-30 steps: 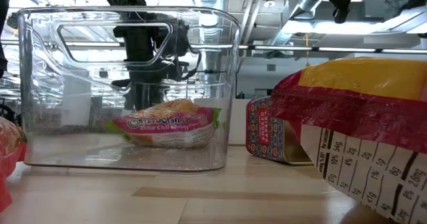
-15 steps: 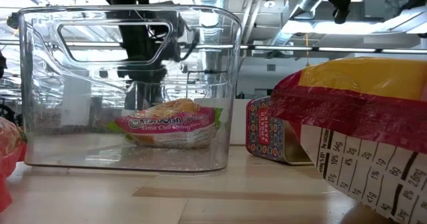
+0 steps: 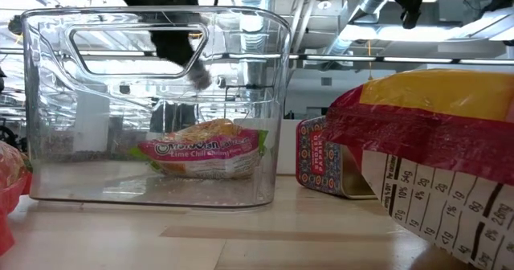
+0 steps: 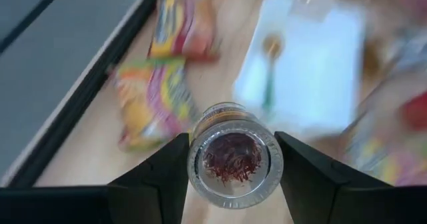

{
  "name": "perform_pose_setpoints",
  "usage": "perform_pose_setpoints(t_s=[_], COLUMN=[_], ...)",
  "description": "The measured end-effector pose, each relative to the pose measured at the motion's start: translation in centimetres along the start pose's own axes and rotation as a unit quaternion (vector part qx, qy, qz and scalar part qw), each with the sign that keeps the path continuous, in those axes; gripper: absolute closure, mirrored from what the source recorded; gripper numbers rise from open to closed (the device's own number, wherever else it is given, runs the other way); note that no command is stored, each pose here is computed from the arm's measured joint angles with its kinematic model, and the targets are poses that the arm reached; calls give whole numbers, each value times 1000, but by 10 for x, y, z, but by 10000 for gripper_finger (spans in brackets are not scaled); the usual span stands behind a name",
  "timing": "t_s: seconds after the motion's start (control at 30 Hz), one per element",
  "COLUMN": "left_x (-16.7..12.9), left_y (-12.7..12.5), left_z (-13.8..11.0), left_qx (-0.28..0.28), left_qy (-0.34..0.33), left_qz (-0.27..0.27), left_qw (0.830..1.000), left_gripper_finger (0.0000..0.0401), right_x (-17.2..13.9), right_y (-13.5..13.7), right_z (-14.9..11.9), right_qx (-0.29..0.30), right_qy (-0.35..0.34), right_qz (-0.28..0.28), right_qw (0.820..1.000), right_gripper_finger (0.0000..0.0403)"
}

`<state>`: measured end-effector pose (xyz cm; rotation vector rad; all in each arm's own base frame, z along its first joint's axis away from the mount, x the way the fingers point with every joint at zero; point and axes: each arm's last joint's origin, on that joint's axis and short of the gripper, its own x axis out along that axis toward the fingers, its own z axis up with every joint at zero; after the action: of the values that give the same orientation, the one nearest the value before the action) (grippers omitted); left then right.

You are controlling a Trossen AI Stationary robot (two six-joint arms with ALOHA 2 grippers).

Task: Pick & Place Food Item
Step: Put the brown spice bottle into the black bin

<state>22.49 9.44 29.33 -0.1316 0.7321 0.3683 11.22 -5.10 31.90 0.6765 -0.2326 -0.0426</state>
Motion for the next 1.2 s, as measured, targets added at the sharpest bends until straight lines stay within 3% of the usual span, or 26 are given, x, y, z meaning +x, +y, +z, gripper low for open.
perform_pose_setpoints(t_s=[0.13, 0.33, 0.47, 0.6, 0.73, 0.93, 1.2], left_x=[-12, -22, -23, -17, -8, 10, 18], left_y=[-3, -11, -16, -27, -41, -54, -60], left_z=[16, 41, 51, 62, 73, 77, 79], left_qx=[-72, -134, -183, -211, -222, -251, -266], left_qy=[-93, -210, -248, -281, -322, -329, -333], left_qz=[-54, -159, -192, -231, -277, -317, -330], left_qw=[992, 955, 932, 907, 878, 853, 842], left_gripper_finger=[218, 218, 218, 218, 218, 218, 218], right_x=[0, 0, 0, 3, 13, 46, 85], right_y=[0, 4, 11, 19, 24, 33, 50], right_z=[0, 4, 9, 10, 9, 11, 24], right_qx=[-6, -52, -139, -250, -322, -350, -352], right_qy=[0, -21, -62, -99, -105, -55, 58], right_qz=[0, 19, 35, 41, -1, -67, -81], right_qw=[1000, 998, 988, 962, 941, 933, 931], right_gripper_finger=[148, 148, 148, 148, 148, 147, 146])
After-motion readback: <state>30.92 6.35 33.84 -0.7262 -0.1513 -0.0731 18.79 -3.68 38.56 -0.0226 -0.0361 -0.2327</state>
